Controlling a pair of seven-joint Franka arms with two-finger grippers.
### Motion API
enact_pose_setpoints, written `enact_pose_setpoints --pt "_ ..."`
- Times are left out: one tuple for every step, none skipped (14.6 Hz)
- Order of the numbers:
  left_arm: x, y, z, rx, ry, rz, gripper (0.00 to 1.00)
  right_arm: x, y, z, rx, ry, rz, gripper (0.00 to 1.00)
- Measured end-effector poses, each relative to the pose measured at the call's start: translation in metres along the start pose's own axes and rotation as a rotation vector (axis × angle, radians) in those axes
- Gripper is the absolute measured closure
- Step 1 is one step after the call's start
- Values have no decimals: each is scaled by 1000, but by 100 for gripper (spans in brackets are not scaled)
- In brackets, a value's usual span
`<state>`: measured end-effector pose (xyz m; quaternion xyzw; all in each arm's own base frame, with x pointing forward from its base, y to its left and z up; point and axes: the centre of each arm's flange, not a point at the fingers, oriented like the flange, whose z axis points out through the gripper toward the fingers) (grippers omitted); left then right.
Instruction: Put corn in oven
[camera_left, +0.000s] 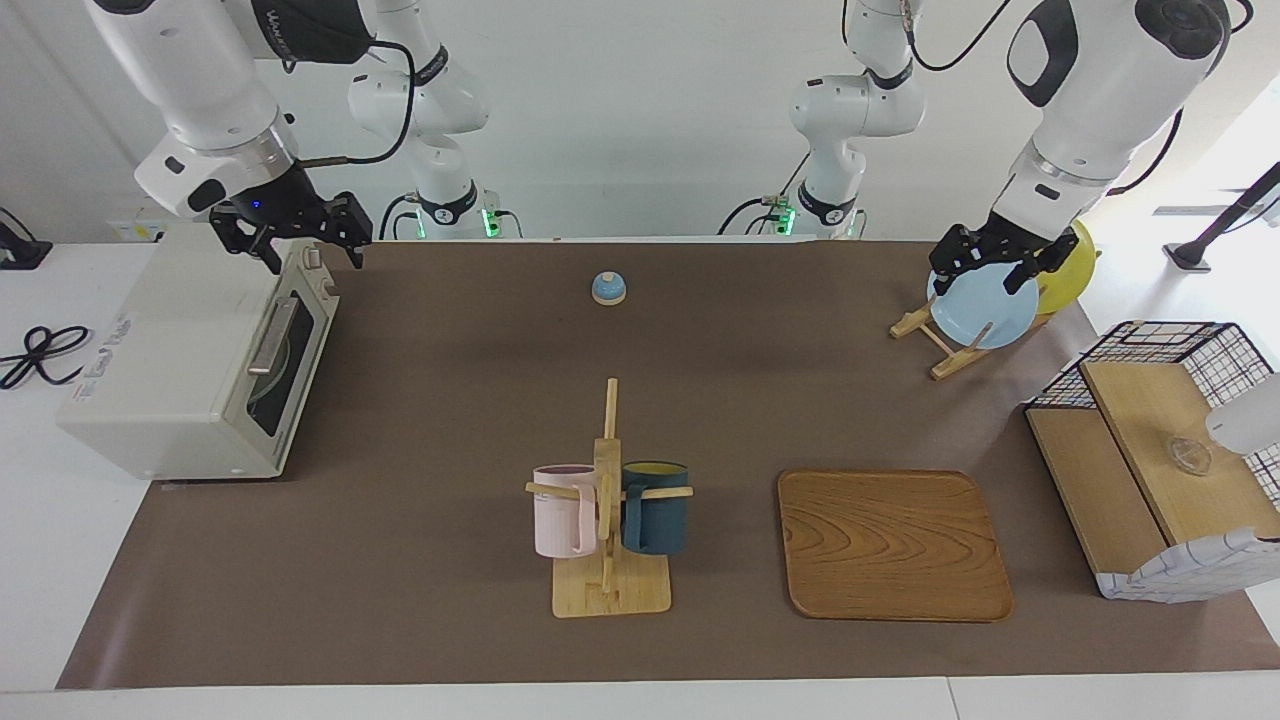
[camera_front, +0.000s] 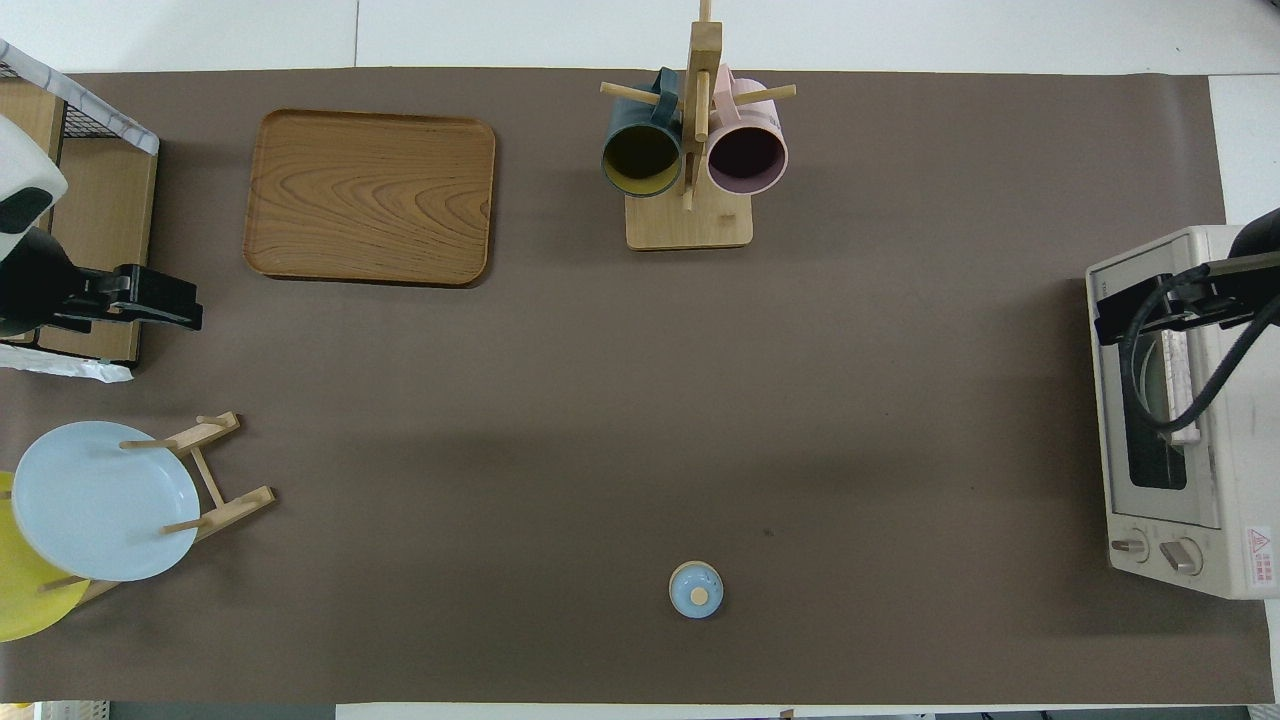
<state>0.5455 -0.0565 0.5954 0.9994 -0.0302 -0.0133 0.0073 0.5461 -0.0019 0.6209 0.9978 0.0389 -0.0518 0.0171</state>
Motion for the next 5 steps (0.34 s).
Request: enact_pose_setpoints --pt "0 0 0 0 0 0 0 0 6 0 1 0 11 0" --pt "0 0 0 0 0 0 0 -1 10 0 2 -1 19 0" --pt "0 0 0 0 0 0 0 -1 13 1 2 -1 24 0" --pt "0 0 0 0 0 0 0 -1 14 1 3 -1 26 0" --pt "0 0 0 0 0 0 0 -1 14 1 3 -1 25 0"
